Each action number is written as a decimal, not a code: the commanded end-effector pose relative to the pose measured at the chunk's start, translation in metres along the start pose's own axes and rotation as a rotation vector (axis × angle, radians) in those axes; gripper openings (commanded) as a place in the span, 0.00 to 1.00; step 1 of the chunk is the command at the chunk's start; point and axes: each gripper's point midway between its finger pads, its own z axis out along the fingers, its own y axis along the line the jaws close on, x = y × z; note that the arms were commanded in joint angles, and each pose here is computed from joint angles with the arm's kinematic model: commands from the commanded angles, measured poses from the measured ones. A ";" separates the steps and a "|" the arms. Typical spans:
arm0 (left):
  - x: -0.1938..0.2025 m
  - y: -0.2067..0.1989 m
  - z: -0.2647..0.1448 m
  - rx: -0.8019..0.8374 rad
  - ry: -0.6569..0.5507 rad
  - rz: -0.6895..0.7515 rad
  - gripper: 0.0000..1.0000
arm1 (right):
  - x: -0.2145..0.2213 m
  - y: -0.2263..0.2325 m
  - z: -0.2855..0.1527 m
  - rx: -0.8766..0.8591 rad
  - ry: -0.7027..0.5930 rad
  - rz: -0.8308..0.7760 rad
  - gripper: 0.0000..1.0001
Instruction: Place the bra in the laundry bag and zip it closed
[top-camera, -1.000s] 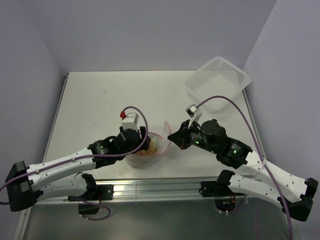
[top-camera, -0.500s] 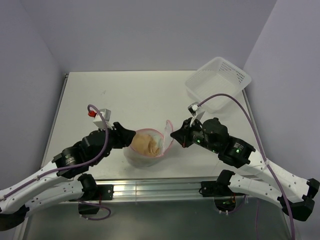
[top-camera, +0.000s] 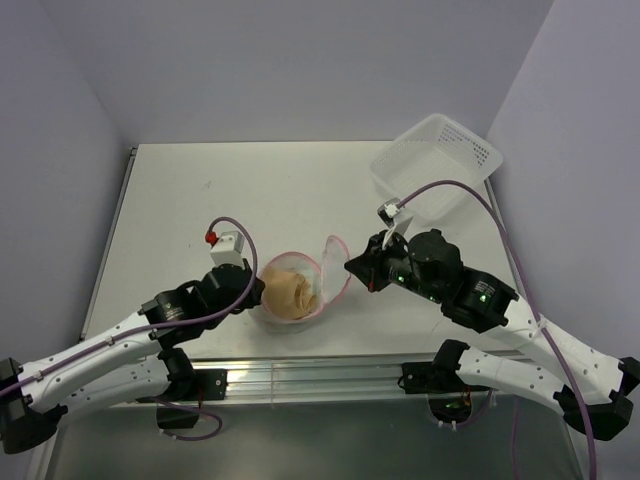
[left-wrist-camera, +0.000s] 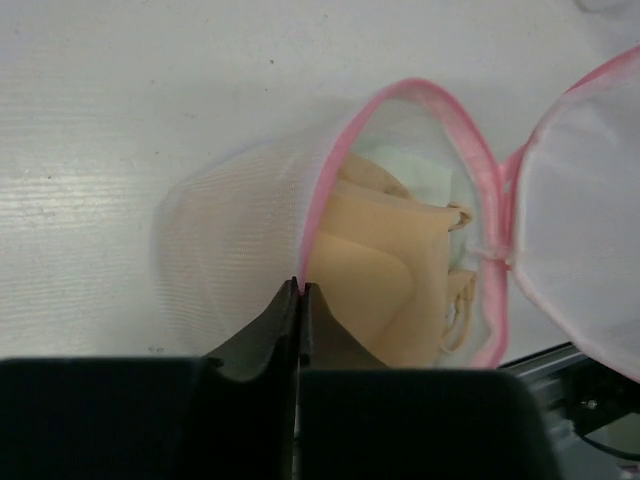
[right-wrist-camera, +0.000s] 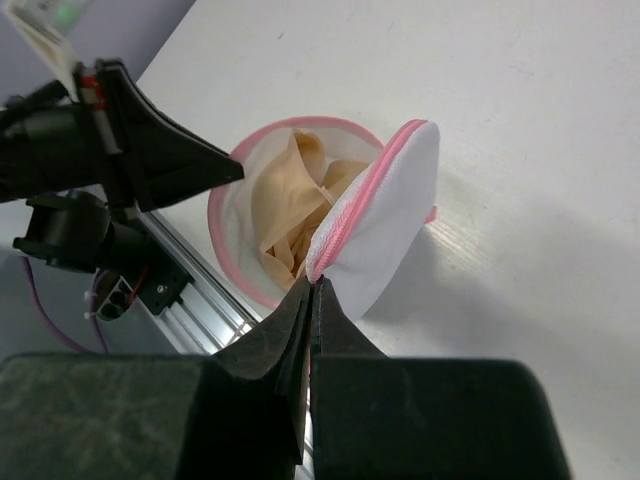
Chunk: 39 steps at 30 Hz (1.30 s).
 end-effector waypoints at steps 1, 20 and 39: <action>-0.008 -0.007 0.005 0.026 -0.041 -0.021 0.00 | -0.031 0.009 -0.014 -0.005 -0.064 -0.034 0.00; -0.010 -0.018 0.021 0.177 -0.121 -0.110 0.00 | -0.021 0.077 0.062 -0.061 0.123 -0.105 0.71; -0.042 -0.016 0.027 0.187 -0.204 -0.041 0.00 | 0.024 -0.068 0.059 0.093 -0.038 0.278 0.82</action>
